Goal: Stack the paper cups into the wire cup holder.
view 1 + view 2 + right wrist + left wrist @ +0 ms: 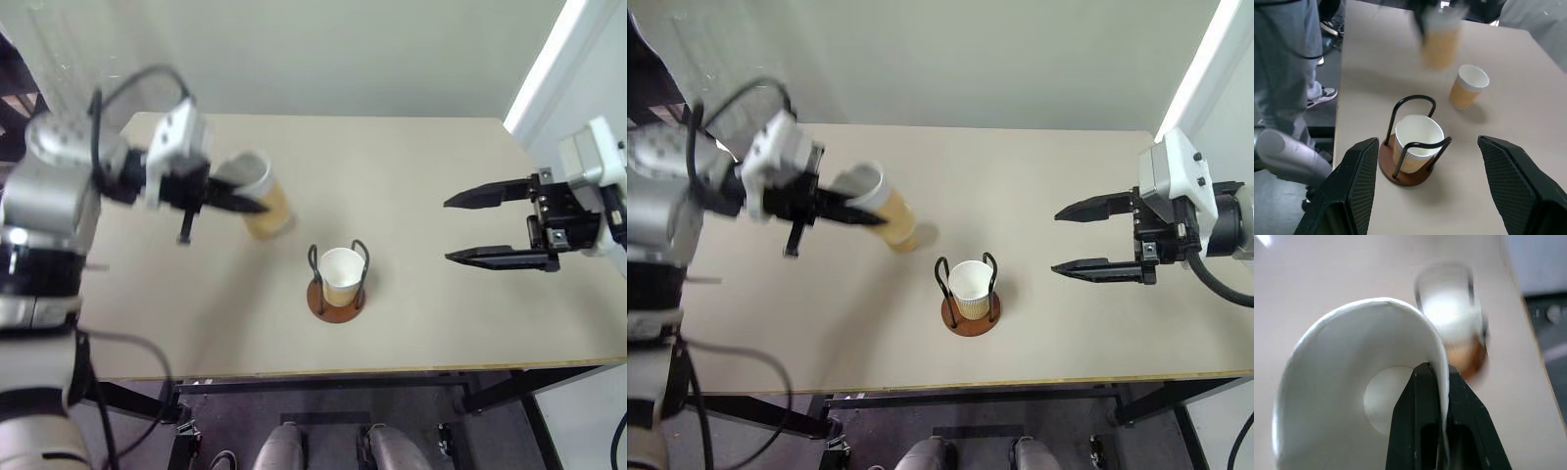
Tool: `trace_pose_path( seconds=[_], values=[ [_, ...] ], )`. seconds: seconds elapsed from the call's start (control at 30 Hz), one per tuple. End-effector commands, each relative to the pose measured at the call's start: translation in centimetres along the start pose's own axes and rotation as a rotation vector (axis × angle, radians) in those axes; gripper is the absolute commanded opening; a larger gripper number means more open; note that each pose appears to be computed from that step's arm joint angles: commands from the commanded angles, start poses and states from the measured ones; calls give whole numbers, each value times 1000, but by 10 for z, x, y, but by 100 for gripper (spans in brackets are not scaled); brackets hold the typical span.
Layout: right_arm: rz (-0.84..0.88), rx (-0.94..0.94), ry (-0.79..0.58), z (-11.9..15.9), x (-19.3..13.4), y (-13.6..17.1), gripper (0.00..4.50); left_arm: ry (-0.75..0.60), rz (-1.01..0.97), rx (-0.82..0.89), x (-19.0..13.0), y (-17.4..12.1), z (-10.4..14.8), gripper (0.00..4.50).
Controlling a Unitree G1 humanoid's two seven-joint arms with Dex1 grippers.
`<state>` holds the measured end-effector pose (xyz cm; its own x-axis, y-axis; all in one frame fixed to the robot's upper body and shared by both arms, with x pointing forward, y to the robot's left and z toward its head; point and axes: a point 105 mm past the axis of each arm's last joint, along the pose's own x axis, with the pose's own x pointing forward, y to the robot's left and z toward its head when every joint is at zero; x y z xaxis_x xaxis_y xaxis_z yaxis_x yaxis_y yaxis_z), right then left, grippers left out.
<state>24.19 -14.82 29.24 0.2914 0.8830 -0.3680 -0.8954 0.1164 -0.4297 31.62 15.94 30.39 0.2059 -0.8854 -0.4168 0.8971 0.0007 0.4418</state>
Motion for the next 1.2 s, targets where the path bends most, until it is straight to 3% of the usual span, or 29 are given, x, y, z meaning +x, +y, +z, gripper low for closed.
trace_pose_path(
  seconds=[0.03, 0.13, 0.23, 0.43, 1.2],
  values=[
    [-62, -47, -3, 11, -9, 2, 331, -100, -151, 18, 18, 3, 30, 5],
    [-98, -42, 9, 10, -10, 5, 331, -150, -290, 70, 43, -1, 55, 5],
    [-125, -39, 16, 11, -10, 10, 331, -152, -400, 92, 60, -11, 62, 5],
    [-169, -30, 29, 13, -11, 19, 331, -95, -511, 123, 79, -22, 51, 5],
    [-224, -6, 59, 15, -14, 26, 331, -1, -585, 189, 106, -23, 22, 5]
  ],
)
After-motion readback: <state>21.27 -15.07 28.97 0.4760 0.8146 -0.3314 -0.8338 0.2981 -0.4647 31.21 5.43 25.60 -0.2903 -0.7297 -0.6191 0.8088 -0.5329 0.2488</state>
